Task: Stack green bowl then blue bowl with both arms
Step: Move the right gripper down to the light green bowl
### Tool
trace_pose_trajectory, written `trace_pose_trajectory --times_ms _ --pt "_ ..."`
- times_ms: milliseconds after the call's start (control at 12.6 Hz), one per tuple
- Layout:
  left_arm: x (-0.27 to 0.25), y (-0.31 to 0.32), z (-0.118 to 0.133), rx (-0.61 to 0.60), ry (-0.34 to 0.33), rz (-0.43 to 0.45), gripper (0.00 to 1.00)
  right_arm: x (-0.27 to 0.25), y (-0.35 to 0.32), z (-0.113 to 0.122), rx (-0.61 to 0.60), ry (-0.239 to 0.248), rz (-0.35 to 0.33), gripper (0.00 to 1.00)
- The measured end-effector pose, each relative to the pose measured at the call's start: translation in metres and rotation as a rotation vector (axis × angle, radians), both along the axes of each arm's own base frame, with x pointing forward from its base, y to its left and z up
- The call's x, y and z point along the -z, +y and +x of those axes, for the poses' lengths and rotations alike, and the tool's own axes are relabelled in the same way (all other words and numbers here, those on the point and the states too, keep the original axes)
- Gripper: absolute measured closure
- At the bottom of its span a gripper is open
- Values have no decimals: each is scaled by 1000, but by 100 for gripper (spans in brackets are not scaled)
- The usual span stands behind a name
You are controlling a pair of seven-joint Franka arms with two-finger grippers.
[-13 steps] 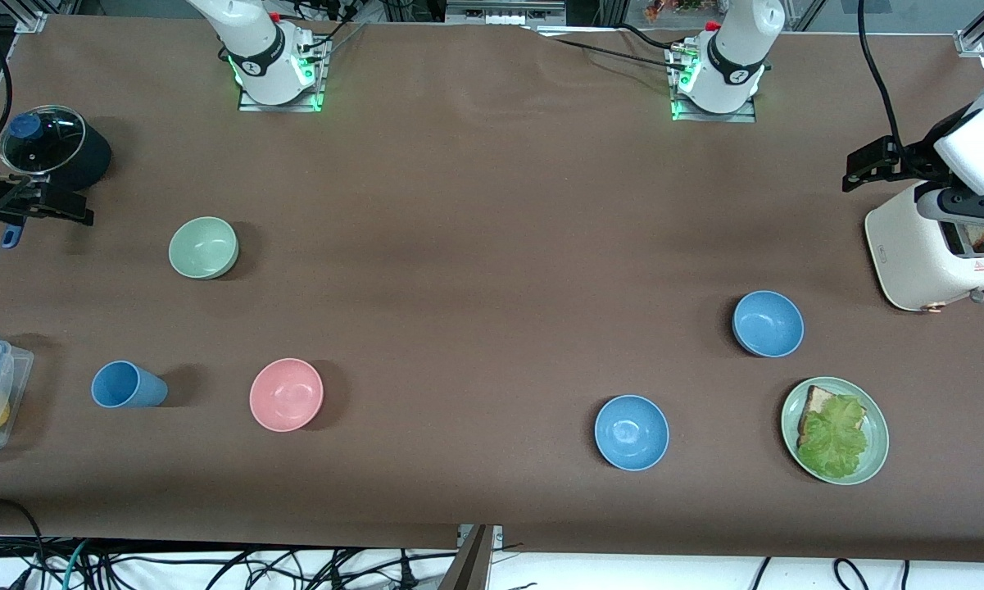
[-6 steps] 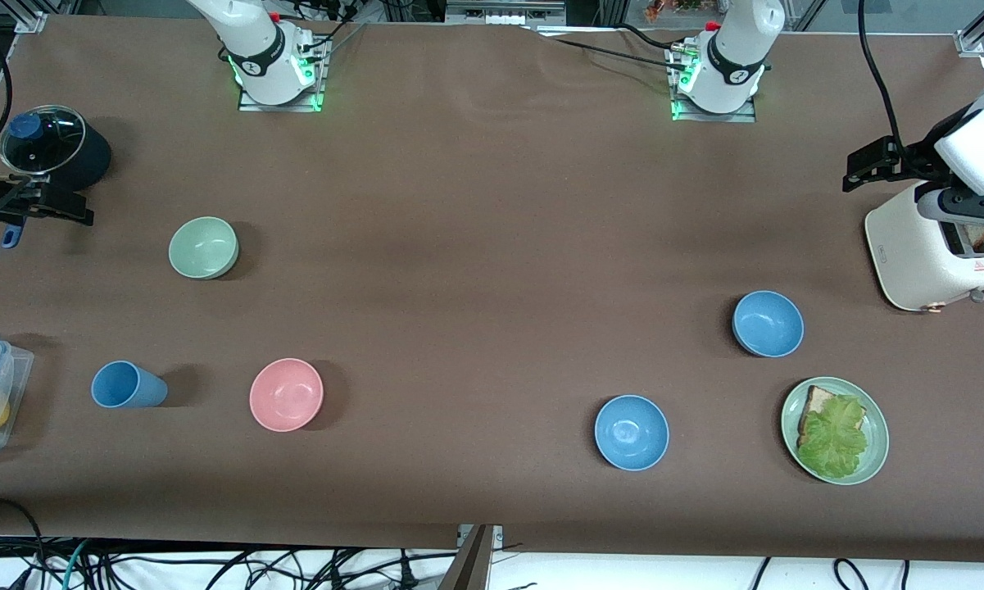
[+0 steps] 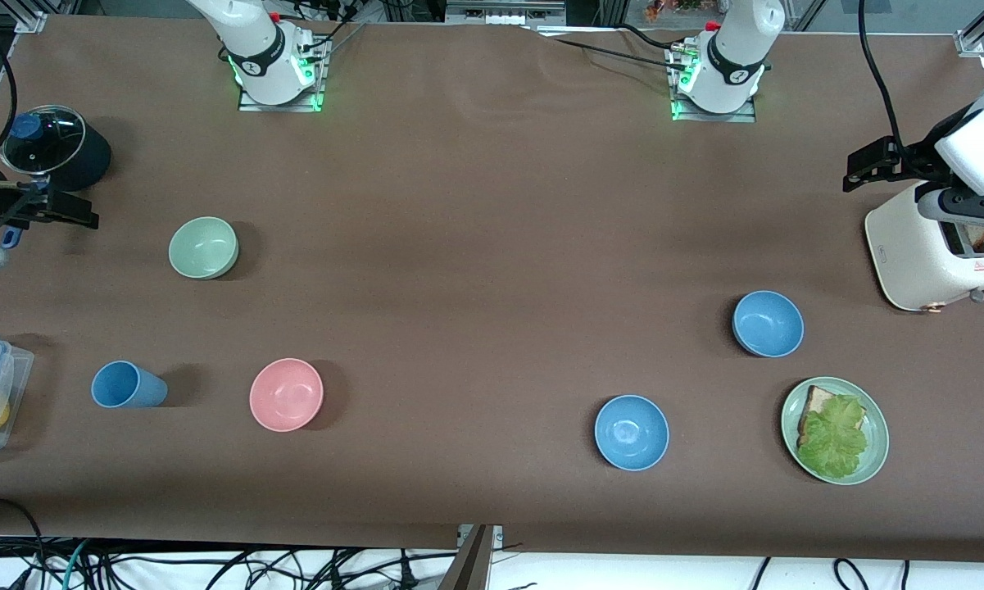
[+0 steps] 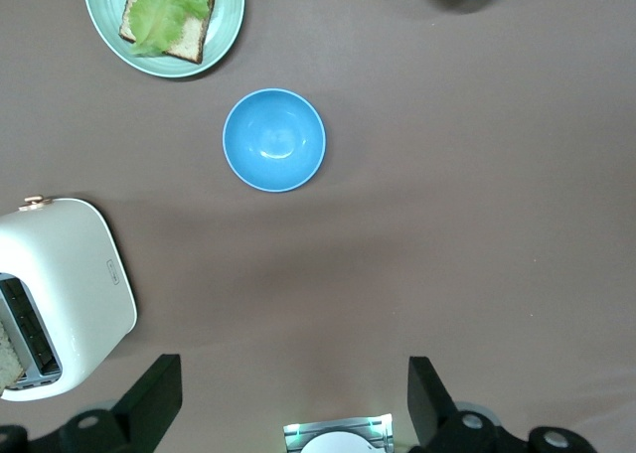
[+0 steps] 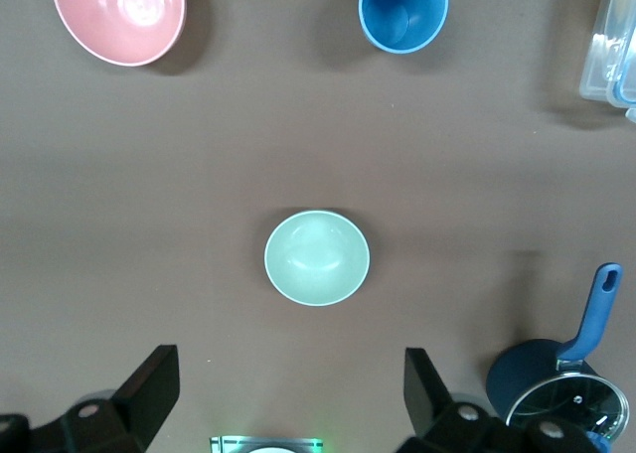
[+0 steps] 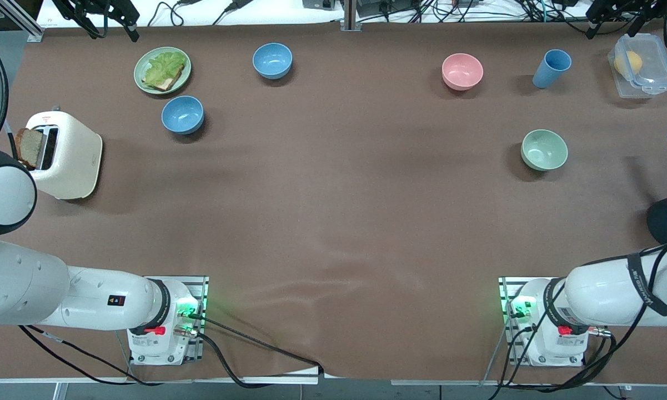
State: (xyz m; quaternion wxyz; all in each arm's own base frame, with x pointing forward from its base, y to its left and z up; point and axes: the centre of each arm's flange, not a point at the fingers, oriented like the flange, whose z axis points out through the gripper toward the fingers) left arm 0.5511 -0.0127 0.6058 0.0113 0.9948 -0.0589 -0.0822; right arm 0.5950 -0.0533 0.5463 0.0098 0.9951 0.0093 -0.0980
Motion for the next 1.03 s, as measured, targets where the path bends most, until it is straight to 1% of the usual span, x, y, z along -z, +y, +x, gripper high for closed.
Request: trace_pose_trajectory --times_ms 159,318,556,715,874,1032 --pt "0 0 0 0 0 0 0 14 -7 2 12 30 1 0" --pt "0 0 0 1 0 0 0 40 -21 4 36 94 2 0" --pt "0 -2 0 4 -1 0 0 101 -54 8 90 203 12 0" --pt "0 -2 0 5 -1 0 0 139 -61 11 100 255 17 0" --pt "0 -2 0 5 -1 0 0 172 -61 12 98 277 18 0" --pt "0 -3 0 5 -1 0 0 203 -61 6 97 279 19 1"
